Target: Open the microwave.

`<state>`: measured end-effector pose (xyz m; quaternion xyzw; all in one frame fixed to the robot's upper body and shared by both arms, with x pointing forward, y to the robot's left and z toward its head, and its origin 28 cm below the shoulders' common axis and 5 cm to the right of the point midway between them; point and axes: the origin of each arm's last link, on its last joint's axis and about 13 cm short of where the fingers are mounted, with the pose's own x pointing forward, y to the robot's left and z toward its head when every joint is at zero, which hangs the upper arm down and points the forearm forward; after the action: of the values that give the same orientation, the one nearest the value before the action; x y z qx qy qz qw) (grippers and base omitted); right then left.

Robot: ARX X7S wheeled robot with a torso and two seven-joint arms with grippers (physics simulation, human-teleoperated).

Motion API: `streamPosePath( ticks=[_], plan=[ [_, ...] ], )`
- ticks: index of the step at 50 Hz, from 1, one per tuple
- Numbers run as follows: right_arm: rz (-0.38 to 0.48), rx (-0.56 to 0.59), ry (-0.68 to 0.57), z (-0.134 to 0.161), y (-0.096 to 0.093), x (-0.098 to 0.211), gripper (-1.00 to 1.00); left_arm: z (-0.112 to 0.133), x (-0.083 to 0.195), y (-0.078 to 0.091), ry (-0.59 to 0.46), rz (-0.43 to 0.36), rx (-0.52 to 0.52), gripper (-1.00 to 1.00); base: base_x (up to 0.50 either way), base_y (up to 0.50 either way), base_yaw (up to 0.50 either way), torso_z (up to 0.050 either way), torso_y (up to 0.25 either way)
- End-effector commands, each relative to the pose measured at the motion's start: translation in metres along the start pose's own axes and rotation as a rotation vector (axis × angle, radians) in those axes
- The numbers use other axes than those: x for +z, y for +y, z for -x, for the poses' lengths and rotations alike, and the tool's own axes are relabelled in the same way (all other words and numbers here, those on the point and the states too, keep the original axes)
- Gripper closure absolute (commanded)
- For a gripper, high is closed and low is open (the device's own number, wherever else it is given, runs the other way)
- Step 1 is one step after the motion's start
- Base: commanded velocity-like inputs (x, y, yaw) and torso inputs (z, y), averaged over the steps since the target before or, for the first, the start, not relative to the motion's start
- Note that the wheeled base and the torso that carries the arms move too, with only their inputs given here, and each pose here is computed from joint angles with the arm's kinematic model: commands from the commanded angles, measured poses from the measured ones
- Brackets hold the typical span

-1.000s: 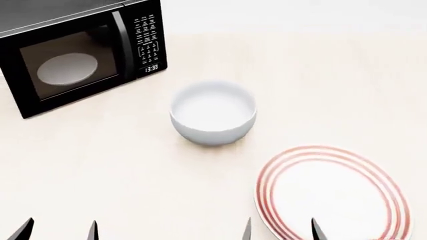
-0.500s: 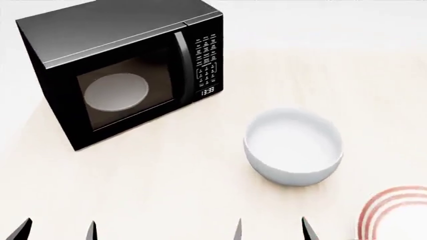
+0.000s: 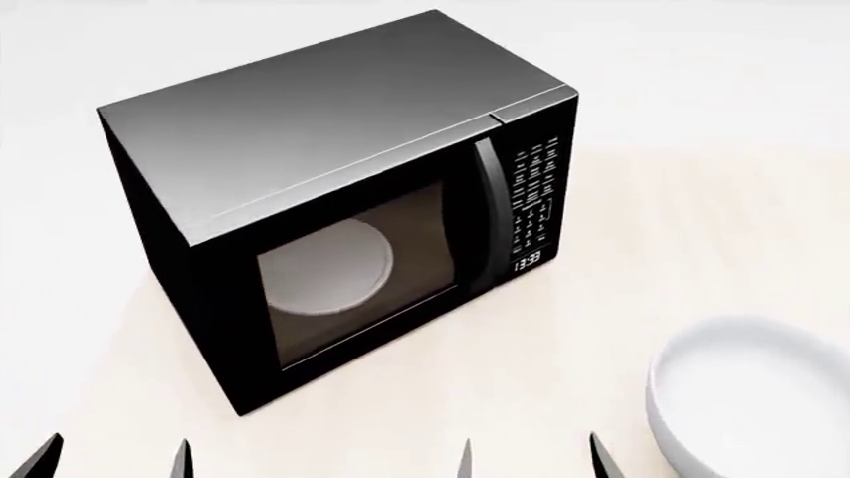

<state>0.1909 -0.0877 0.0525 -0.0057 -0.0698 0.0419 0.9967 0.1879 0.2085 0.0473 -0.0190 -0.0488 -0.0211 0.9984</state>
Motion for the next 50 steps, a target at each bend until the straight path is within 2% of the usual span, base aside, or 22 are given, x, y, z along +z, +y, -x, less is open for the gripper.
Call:
streamPosePath(
  ticks=[1,15,19,23,27,38,50],
  plan=[
    [-0.004,0.005,0.008,-0.001,0.001,-0.003,-1.0,0.0,0.0,0.0,0.001,0.0,-0.004,-1.0,0.46,0.37,0.0,0.0,0.0],
    [-0.01,0.014,0.004,-0.002,0.002,-0.003,-1.0,0.001,0.0,0.0,0.0,0.002,-0.003,-1.0,0.5,0.08,0.0,0.0,0.0],
    [-0.044,0.018,0.009,-0.003,0.002,-0.001,-1.0,-0.003,0.0,0.001,0.007,-0.014,0.033,-1.0,0.07,0.0,0.0,0.0,0.0],
    [-0.046,0.016,0.006,-0.01,-0.001,0.006,-1.0,-0.002,0.001,0.0,0.016,0.022,0.014,-1.0,0.0,0.0,0.0,0.0,0.0],
    [-0.042,0.018,-0.006,-0.02,-0.006,0.016,-1.0,-0.002,0.0,0.0,0.018,0.001,0.012,-1.0,0.0,0.0,0.0,0.0,-0.041],
    [0.001,0.02,-0.01,-0.032,-0.009,0.021,-1.0,-0.002,0.001,0.0,0.014,0.003,0.015,-1.0,0.0,0.0,0.0,0.002,-0.162],
    [0.087,0.042,-0.029,-0.062,-0.019,0.05,-1.0,-0.003,0.002,0.001,0.01,0.007,0.016,-1.0,0.0,0.0,0.0,0.005,-0.162]
  ],
)
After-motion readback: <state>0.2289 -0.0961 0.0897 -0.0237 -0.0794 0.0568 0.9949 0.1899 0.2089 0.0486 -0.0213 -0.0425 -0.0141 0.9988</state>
